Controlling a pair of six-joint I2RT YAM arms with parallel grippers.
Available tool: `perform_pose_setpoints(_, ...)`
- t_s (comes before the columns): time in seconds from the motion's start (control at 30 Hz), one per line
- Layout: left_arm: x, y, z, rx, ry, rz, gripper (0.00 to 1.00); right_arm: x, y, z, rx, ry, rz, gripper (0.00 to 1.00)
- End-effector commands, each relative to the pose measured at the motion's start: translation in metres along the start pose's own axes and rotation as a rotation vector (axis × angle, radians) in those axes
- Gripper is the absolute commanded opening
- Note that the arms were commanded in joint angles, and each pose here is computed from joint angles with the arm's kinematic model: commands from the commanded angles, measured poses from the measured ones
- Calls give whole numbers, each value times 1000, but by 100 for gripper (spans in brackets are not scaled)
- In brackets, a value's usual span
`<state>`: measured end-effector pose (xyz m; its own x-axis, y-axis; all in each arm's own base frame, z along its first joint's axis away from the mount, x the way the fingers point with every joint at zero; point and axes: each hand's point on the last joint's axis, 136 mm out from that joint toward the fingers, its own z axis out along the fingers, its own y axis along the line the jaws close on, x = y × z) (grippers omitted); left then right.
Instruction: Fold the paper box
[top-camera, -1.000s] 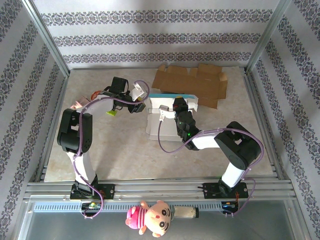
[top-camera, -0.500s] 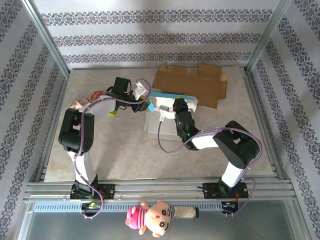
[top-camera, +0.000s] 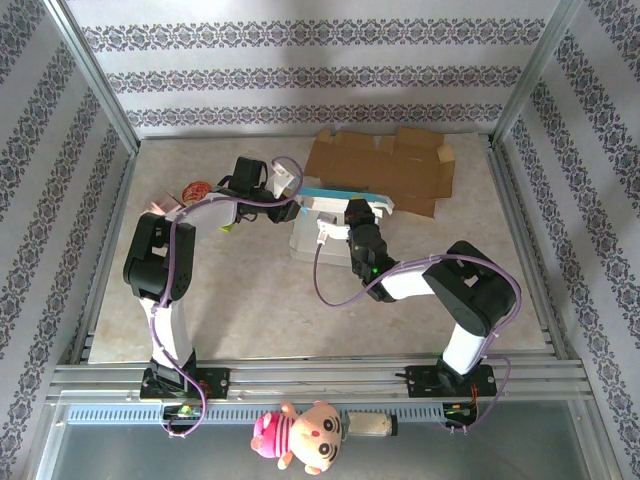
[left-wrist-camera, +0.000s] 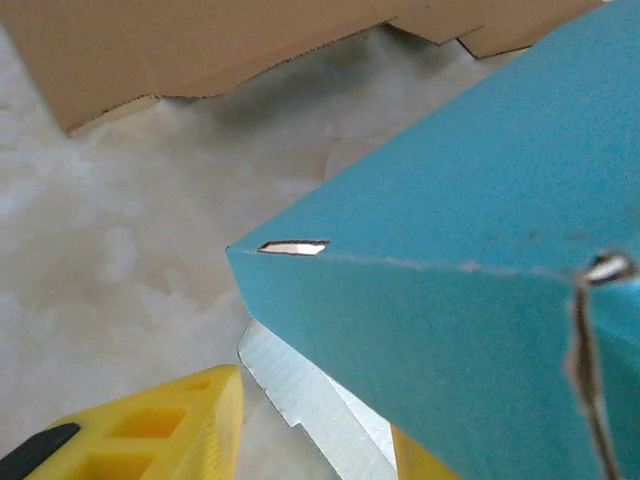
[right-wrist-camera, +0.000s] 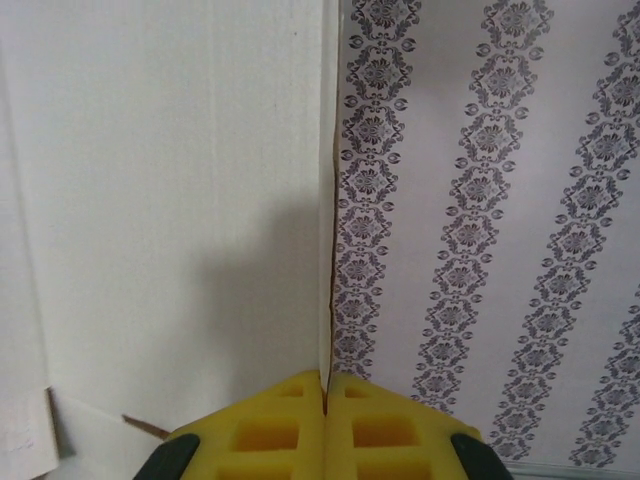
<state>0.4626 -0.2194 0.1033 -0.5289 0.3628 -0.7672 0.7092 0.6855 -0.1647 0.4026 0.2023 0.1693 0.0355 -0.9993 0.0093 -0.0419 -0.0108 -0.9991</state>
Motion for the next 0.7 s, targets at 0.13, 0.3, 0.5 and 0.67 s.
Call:
perform_pose_setpoints(0.13,-24,-14,15,16,-83,28,45,-5,20,7,-57,-4,68,6)
perform_pose_setpoints(0.3,-31,-10,18,-3,-95,47,47,-7,27,11,-109,-16,109,7)
perform_pose_setpoints(0.5,-35,-2,22,-44,-88,62,39,-11,42,8,-200,-39,146,8)
perform_pose_setpoints(0.67,-31,2,26,-70,-83,61,30,-8,51,7,-263,-29,187,11)
